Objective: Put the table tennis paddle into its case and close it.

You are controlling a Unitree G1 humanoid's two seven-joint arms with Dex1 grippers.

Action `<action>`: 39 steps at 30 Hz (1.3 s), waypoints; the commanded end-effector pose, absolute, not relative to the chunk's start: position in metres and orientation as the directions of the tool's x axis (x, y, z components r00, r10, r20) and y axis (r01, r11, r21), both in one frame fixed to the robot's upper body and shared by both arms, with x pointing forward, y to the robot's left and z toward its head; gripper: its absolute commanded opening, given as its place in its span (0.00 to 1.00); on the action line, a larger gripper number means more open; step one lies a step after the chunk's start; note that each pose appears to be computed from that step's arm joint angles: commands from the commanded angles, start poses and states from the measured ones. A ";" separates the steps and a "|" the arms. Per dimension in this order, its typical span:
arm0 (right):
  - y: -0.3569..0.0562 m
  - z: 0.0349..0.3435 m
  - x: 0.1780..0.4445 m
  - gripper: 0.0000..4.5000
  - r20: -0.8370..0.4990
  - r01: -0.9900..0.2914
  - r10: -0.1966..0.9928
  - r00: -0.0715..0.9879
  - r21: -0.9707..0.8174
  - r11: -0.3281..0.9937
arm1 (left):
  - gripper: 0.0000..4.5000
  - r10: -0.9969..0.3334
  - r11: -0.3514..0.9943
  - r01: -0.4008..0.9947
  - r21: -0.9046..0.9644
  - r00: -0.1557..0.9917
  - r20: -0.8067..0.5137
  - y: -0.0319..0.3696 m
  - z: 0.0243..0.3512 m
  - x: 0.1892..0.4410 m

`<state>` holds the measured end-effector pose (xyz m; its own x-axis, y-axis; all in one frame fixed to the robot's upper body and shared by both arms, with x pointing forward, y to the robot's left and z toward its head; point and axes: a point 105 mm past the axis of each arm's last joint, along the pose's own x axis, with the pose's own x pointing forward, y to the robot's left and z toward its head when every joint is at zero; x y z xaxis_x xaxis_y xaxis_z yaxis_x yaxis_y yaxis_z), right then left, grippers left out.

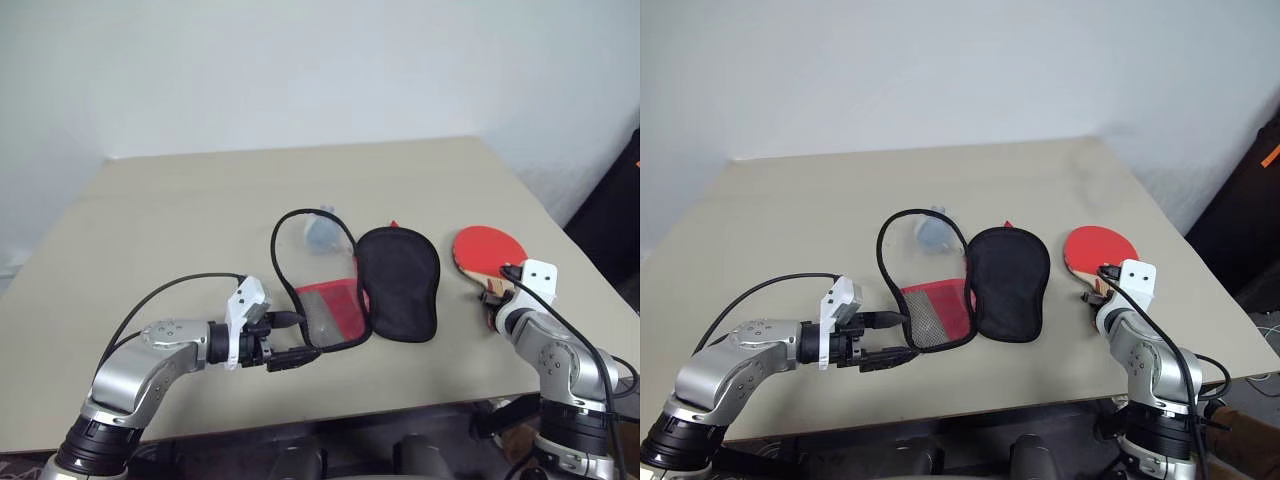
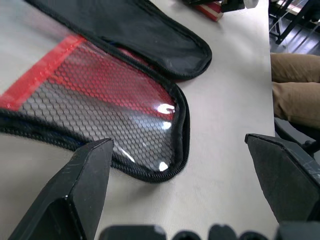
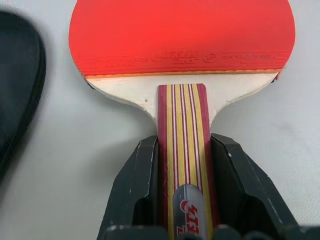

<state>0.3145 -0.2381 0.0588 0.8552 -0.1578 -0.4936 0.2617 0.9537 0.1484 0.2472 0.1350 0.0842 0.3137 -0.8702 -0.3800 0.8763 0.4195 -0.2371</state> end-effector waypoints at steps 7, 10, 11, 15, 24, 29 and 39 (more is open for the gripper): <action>-0.183 0.125 0.309 0.25 -0.252 0.062 -0.016 0.968 0.176 0.982 | 1.00 -0.895 0.357 0.903 -0.240 0.257 -0.364 0.128 0.078 0.254; -0.164 0.120 0.305 0.25 -0.270 0.015 0.040 0.962 0.200 0.980 | 1.00 -0.899 0.346 0.906 -0.244 0.246 -0.362 0.126 0.078 0.256; -0.154 0.121 0.304 0.25 -0.268 -0.013 0.071 0.961 0.212 0.977 | 1.00 -0.900 0.342 0.907 -0.246 0.241 -0.364 0.126 0.078 0.256; -0.125 0.121 0.300 0.25 -0.274 -0.077 0.149 0.950 0.258 0.963 | 1.00 -0.901 0.332 0.907 -0.259 0.224 -0.372 0.126 0.075 0.254; -0.091 0.109 0.295 0.25 -0.333 -0.170 0.276 0.901 0.315 0.934 | 1.00 -0.899 0.329 0.900 -0.287 0.206 -0.388 0.127 0.069 0.250; -0.086 0.098 0.299 0.25 -0.391 -0.150 0.287 0.874 0.345 0.927 | 1.00 -0.897 0.332 0.900 -0.282 0.209 -0.390 0.124 0.075 0.249; -0.088 0.078 0.301 0.25 -0.447 -0.162 0.303 0.842 0.326 0.931 | 1.00 -0.886 0.349 0.896 -0.275 0.220 -0.409 0.126 0.073 0.248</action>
<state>0.2976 -0.0945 0.0706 0.8316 0.2727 -0.4837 -0.1230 0.9399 0.3185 0.2459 0.1262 0.0637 0.2072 -0.8850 -0.4170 0.8806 0.3544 -0.3146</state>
